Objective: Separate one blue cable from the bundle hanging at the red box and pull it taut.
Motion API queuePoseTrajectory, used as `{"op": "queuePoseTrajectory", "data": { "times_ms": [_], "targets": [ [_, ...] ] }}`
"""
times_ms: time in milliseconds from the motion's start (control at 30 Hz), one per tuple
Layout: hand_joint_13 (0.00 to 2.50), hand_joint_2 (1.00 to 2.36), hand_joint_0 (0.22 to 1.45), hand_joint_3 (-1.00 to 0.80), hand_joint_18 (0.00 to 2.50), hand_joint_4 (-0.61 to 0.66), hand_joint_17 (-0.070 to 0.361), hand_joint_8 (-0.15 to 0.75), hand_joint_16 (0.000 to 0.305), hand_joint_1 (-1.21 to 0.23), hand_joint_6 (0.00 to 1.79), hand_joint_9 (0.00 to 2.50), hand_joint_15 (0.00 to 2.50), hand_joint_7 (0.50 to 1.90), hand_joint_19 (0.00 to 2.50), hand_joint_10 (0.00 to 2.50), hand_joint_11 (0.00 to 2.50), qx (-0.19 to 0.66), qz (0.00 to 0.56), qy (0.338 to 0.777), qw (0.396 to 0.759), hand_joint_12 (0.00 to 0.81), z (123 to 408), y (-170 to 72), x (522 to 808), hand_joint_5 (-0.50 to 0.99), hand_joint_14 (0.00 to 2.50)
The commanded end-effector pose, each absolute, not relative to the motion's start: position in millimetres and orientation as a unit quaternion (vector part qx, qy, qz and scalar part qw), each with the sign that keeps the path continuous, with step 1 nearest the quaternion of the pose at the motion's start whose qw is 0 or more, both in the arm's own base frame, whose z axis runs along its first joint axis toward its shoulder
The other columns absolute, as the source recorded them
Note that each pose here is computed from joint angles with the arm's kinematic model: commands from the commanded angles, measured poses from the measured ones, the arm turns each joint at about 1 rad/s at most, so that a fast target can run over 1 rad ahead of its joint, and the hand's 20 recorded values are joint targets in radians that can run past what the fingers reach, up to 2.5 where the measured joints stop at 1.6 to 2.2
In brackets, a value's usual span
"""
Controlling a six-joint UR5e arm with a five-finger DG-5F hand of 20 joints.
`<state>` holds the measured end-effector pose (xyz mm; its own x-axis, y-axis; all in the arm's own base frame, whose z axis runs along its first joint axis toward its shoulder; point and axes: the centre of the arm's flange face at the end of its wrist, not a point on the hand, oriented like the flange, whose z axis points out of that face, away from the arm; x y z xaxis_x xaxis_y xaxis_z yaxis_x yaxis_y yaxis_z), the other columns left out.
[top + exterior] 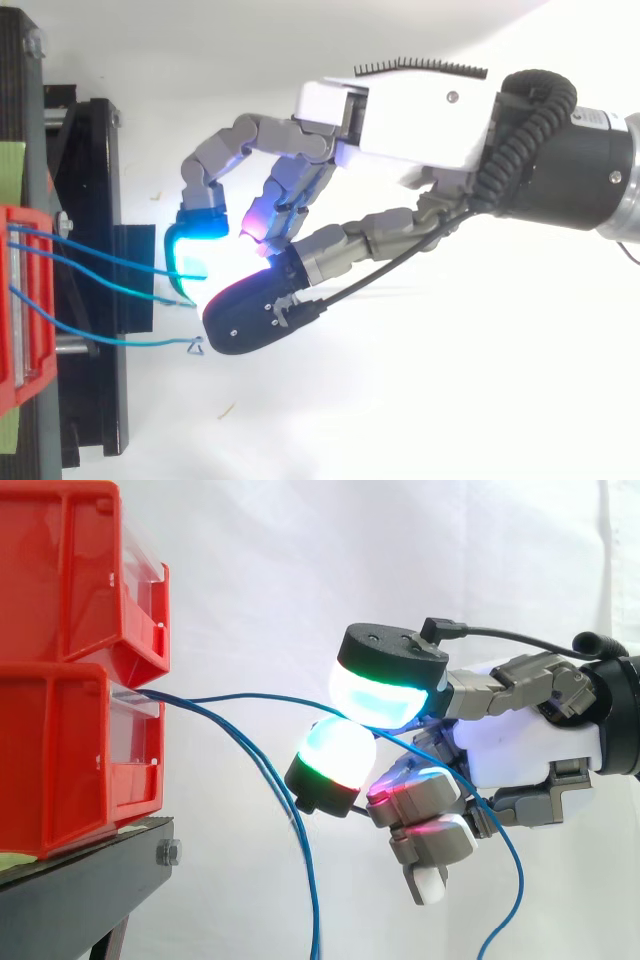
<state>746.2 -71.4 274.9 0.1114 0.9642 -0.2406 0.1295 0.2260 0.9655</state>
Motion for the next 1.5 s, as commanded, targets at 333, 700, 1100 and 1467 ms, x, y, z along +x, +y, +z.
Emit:
{"op": "queuePoseTrajectory", "data": {
  "times_ms": [333,700,1100,1467],
  "targets": [
    [1.23,1.01,0.76,-0.39,0.90,-0.15,0.077,0.288,0.034,-0.87,0.89,1.01,1.36,1.05,0.60,0.18,1.57,0.516,0.392,0.537,0.540,0.342,273.1,-69.1,745.5,-0.20,0.02],
    [1.30,1.01,0.76,-0.39,0.92,-0.16,0.075,0.279,0.033,-0.85,0.89,1.03,1.43,1.07,0.59,0.66,1.53,0.531,0.407,0.523,0.528,0.338,273.0,-68.9,745.4,-0.20,0.02],
    [1.34,1.01,0.75,-0.41,0.92,-0.15,0.075,0.281,0.034,-0.85,0.89,1.00,1.58,1.06,0.60,0.79,1.50,0.539,0.415,0.515,0.521,0.340,272.3,-68.8,745.1,-0.20,0.01],
    [1.46,1.01,0.75,-0.40,0.97,-0.14,0.071,0.267,0.032,-0.83,0.89,1.14,1.65,1.08,0.66,0.69,1.50,0.539,0.415,0.516,0.520,0.316,272.0,-67.7,744.8,-0.20,0.00]
  ]
}}
